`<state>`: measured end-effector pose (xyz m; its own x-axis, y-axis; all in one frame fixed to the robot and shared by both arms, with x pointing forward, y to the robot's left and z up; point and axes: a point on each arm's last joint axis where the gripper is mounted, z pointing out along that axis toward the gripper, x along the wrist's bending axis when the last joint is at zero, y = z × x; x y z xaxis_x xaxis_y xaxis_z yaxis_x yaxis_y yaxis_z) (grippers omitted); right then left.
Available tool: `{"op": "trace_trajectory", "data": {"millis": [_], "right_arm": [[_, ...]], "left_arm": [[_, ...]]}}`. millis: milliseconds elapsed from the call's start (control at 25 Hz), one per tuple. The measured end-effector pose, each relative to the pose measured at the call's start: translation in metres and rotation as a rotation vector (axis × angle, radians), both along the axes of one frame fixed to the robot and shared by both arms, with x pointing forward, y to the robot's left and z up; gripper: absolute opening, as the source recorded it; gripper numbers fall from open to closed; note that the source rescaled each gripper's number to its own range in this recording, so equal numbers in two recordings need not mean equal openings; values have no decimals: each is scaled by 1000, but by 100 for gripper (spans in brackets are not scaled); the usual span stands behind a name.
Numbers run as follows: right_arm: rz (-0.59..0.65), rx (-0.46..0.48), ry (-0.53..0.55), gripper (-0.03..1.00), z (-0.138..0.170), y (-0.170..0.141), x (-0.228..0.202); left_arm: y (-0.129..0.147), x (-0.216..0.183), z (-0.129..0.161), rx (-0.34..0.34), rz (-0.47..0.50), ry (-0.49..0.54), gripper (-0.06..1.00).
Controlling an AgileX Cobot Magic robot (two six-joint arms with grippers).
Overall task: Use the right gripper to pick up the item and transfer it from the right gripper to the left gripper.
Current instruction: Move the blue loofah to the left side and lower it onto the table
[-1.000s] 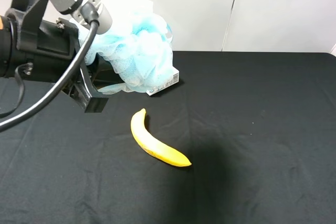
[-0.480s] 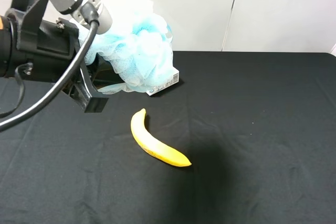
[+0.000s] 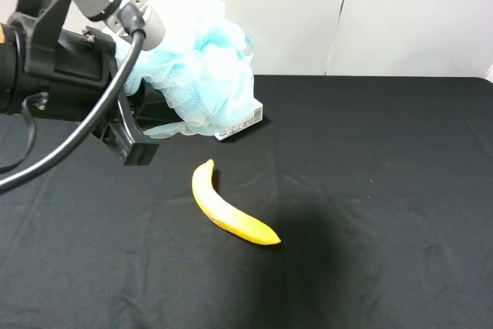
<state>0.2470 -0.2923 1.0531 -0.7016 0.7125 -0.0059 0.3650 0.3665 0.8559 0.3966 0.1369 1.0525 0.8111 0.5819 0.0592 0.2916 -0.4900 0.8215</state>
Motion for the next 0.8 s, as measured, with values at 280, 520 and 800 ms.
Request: {"op": "trace_trajectory", "data": {"millis": [280, 520, 800], "right_arm": [[0, 0, 0, 100, 0, 0, 0], [-1, 0, 0, 100, 0, 0, 0], [-207, 1, -1, 100, 0, -2, 1]], "left_arm": [[0, 0, 0, 0, 0, 0, 3], [0, 0, 0, 0, 0, 0, 3], [0, 0, 0, 0, 0, 1, 2]]}}
